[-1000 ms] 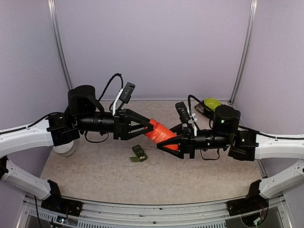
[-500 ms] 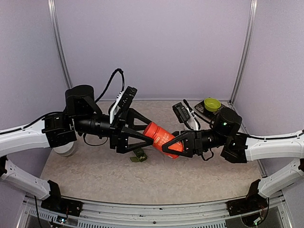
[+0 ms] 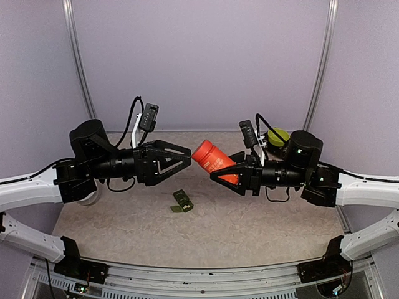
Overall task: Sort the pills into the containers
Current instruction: Screw the lid of the pill bottle onto the pill bottle.
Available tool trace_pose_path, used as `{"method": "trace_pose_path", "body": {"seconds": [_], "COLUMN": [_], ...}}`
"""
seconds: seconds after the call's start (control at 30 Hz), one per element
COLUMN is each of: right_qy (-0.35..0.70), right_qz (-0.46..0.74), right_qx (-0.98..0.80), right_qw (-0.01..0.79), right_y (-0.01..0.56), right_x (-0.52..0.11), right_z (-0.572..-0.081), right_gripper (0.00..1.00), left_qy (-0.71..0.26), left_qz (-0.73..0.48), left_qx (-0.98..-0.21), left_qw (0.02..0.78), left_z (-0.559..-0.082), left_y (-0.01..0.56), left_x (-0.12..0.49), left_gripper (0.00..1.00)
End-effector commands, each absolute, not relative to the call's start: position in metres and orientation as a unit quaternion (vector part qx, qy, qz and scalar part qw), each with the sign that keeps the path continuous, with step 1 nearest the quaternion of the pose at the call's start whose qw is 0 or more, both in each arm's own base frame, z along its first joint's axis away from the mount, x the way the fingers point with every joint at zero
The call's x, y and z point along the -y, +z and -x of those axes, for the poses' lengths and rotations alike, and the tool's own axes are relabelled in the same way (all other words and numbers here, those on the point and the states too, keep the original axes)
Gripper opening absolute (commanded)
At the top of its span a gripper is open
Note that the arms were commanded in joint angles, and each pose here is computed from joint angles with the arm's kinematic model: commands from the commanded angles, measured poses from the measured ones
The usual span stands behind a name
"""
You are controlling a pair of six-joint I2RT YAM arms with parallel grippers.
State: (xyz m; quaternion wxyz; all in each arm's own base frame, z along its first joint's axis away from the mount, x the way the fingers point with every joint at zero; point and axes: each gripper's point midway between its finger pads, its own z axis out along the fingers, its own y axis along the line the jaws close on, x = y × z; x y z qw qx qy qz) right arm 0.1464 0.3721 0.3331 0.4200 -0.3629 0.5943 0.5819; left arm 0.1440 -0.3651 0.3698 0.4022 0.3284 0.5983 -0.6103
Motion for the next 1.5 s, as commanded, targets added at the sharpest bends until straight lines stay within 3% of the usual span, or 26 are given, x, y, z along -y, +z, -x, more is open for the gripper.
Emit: {"method": "trace_pose_path", "body": {"seconds": [0.0, 0.43, 1.0, 1.47], "right_qy": [0.505, 0.47, 0.463, 0.449], "right_qz": [0.374, 0.377, 0.387, 0.397], "right_qx": [-0.612, -0.598, -0.592, -0.623], "right_qw": [0.48, 0.529, 0.535, 0.502], "right_y": [0.327, 0.339, 0.338, 0.302], "right_x": [-0.374, -0.373, -0.387, -0.408], "right_z": [-0.171, -0.17, -0.169, -0.179], "right_gripper": [0.0, 0.0, 0.0, 0.0], "left_qy": [-0.644, -0.612, -0.616, -0.629], "left_qz": [-0.247, -0.206, -0.214, -0.226], "left_qx": [-0.61, -0.649, -0.651, -0.631], "left_qw": [0.39, 0.401, 0.389, 0.393], "left_z": [-0.161, -0.183, -0.184, -0.175], "left_y": [0.383, 0.365, 0.359, 0.369], "left_x": [0.366, 0.369, 0.377, 0.376], "left_gripper": [0.99, 0.99, 0.99, 0.99]}}
